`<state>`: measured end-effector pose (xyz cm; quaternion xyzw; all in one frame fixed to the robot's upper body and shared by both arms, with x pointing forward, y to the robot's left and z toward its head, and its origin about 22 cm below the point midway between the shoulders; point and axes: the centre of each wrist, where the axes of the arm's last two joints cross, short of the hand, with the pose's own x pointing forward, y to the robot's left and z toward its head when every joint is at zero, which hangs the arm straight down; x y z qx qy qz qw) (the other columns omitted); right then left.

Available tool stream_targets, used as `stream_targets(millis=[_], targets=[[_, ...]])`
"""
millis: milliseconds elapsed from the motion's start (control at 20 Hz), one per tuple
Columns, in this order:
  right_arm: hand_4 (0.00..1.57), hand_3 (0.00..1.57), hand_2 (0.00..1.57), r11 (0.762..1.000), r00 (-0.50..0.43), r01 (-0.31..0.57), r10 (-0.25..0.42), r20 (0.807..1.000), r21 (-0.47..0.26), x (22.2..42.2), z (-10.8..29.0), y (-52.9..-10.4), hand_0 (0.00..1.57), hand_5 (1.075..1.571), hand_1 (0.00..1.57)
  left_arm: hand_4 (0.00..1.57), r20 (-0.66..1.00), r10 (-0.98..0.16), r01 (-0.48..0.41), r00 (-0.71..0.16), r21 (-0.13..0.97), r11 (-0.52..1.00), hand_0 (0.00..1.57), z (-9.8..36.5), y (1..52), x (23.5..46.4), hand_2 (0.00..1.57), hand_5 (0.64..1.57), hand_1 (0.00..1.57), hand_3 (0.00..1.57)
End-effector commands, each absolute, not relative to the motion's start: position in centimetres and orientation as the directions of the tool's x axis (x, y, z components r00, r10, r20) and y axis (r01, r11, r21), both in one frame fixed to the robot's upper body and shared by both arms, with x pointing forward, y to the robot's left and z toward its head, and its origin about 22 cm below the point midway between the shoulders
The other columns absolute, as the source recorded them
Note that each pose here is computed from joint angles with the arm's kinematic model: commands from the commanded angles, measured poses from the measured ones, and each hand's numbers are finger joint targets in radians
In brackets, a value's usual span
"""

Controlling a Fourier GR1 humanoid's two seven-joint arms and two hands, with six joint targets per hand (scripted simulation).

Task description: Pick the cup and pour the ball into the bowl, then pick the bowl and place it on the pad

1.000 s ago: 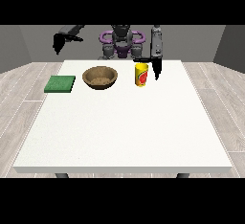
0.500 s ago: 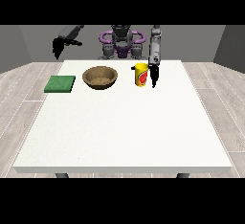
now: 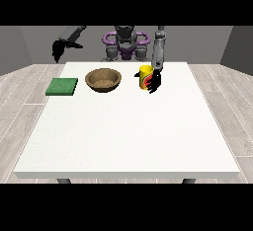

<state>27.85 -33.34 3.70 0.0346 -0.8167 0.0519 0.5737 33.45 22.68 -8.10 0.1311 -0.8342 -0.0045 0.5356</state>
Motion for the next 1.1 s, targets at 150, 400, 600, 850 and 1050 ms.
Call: stream_targets(millis=[150,400,600,850,1050], targets=[[0.0,0.0,0.0,0.99,-0.365,-0.117,0.032,0.931,-0.08,28.1,6.4,-36.4,0.0,1.57,0.0,1.48,0.842,-0.411,-0.297,-0.35,0.316,0.901,1.32,-10.9,21.5,30.9,1.57,1.25,1.32,1.57],[0.0,0.0,0.0,0.998,-0.214,-0.054,0.012,0.977,-0.024,27.3,2.6,-37.7,0.0,1.569,0.0,1.49,0.861,-0.436,-0.192,-0.262,0.396,0.898,1.31,-10.1,19.6,31.7,1.57,1.277,1.31,1.57],[0.0,0.0,0.0,0.997,-0.14,-0.067,0.02,0.99,-0.029,27.4,2.4,-37.7,0.0,1.569,0.0,1.57,0.692,-0.695,-0.289,-0.194,0.637,0.715,1.41,-4.6,27.8,35.6,1.57,1.329,1.41,1.57],[0.0,0.0,0.0,0.998,-0.126,-0.06,0.003,0.992,-0.011,27.0,0.3,-37.9,0.0,1.568,0.0,1.57,0.568,-0.812,-0.318,-0.133,0.751,0.578,1.46,3.1,29.2,40.4,1.57,1.282,1.46,1.57],[0.0,0.0,0.0,0.999,-0.083,-0.052,-0.001,0.997,-0.004,27.4,0.5,-38.3,0.0,1.568,0.0,1.57,0.488,-0.867,-0.253,-0.102,0.83,0.497,1.49,2.2,26.3,40.6,1.57,1.273,1.49,1.57]])
